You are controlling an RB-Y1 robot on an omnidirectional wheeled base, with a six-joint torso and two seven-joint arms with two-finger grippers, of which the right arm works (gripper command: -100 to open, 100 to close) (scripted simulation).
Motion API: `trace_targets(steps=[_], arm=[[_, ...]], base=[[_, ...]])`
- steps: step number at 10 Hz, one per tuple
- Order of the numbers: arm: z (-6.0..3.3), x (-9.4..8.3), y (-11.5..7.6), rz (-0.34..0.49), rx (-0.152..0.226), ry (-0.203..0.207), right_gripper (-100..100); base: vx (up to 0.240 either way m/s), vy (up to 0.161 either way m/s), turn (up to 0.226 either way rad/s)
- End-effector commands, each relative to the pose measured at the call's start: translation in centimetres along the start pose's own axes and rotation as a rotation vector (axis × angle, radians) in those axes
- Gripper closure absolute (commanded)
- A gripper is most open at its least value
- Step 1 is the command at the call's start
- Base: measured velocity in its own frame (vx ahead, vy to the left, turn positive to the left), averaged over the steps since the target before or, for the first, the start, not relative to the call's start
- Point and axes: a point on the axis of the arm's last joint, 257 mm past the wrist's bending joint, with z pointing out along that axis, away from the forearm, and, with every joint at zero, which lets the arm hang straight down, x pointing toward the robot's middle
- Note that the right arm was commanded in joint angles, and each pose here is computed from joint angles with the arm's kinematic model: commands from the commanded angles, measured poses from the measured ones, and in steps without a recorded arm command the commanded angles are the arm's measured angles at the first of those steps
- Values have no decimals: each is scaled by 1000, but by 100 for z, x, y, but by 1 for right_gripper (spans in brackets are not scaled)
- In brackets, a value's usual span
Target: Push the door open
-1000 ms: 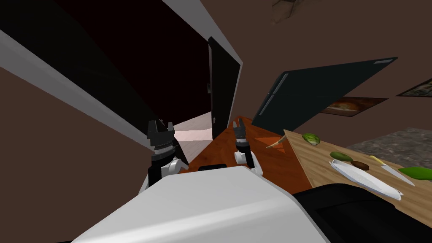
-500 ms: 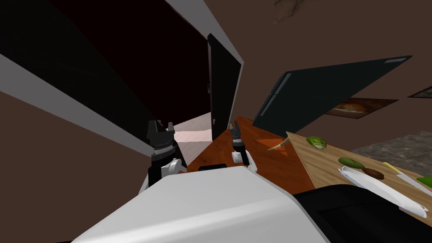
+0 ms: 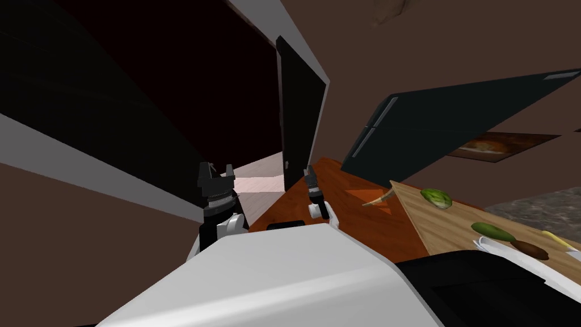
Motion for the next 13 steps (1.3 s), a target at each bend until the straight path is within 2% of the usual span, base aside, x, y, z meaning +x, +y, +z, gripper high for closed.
trace_targets(steps=[1, 6, 12, 13], arm=[[-26, 109, -158, 17, 25, 19, -100], [-76, 289, -466, 47, 70, 57, -100], [-210, 672, -1010, 102, 152, 136, -100], [-236, 674, -1055, 102, 163, 136, -100]], base=[[102, -57, 26], [65, -46, 17], [85, -63, 27], [70, -41, 8]])
